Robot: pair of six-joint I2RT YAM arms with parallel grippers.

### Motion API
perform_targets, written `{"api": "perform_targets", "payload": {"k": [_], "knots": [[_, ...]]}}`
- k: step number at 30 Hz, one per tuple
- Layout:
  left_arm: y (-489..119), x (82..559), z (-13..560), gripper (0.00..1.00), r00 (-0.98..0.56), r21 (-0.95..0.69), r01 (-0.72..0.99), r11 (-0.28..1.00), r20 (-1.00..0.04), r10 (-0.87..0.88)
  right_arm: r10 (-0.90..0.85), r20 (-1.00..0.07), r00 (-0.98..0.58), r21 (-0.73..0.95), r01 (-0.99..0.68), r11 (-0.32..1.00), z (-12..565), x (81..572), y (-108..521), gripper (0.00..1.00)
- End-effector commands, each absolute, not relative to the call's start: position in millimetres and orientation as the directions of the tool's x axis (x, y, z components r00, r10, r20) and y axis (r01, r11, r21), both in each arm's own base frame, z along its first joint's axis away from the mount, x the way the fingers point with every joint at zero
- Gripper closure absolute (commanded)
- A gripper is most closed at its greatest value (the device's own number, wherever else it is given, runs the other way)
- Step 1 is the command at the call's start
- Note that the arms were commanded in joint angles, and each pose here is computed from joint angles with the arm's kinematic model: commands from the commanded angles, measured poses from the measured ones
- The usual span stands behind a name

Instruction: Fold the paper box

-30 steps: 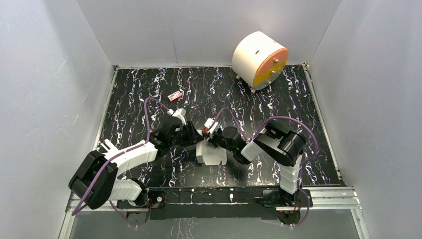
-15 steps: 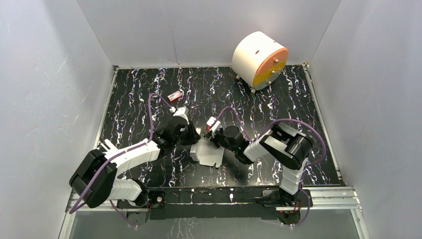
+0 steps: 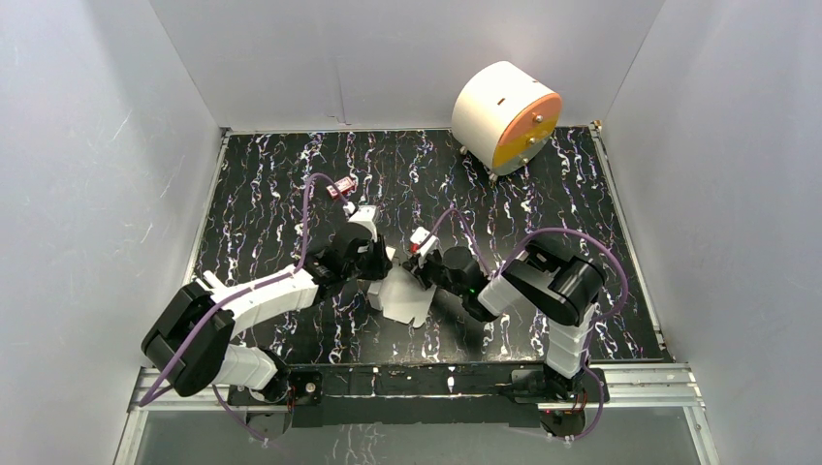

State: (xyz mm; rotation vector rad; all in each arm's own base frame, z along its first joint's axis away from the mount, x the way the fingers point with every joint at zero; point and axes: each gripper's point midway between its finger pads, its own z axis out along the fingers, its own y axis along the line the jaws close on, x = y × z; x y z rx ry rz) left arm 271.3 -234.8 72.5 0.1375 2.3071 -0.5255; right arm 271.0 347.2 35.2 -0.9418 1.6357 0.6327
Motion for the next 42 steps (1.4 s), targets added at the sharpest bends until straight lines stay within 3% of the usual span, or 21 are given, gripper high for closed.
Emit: {"api": "perform_targets", "payload": {"k": [1, 7, 20, 29, 36, 42], "knots": [[-230.7, 280.7, 78.9, 0.95, -0.668, -0.259, 0.304, 0.917, -0.744, 0.011, -0.228, -0.971, -0.066, -0.051, -0.882, 0.469, 46.9, 255.8, 348.7, 0.93], [-235.6, 271.7, 72.7, 0.97, -0.707, -0.237, 0.363, 0.901, -0.700, 0.101, -0.246, -0.966, -0.075, -0.039, -0.904, 0.427, 50.7, 249.8, 345.3, 0.88], [-225.8, 262.0, 67.7, 1.00, -0.723, -0.122, 0.461, 0.879, -0.627, 0.292, -0.284, -0.958, -0.047, -0.077, -0.909, 0.411, 88.9, 262.9, 301.0, 0.62], [-231.2, 258.7, 71.3, 1.00, -0.700, -0.128, 0.519, 0.845, -0.630, 0.335, -0.287, -0.958, 0.012, -0.126, -0.915, 0.384, 108.5, 315.5, 282.5, 0.61], [-236.6, 254.3, 77.4, 1.00, -0.680, -0.146, 0.563, 0.814, -0.641, 0.355, -0.303, -0.950, 0.079, -0.156, -0.958, 0.239, 92.1, 352.5, 309.6, 0.60], [-236.5, 253.2, 82.6, 0.98, -0.663, -0.144, 0.578, 0.803, -0.657, 0.359, -0.275, -0.958, 0.085, -0.112, -0.990, 0.083, 82.8, 350.5, 331.9, 0.61]]}}
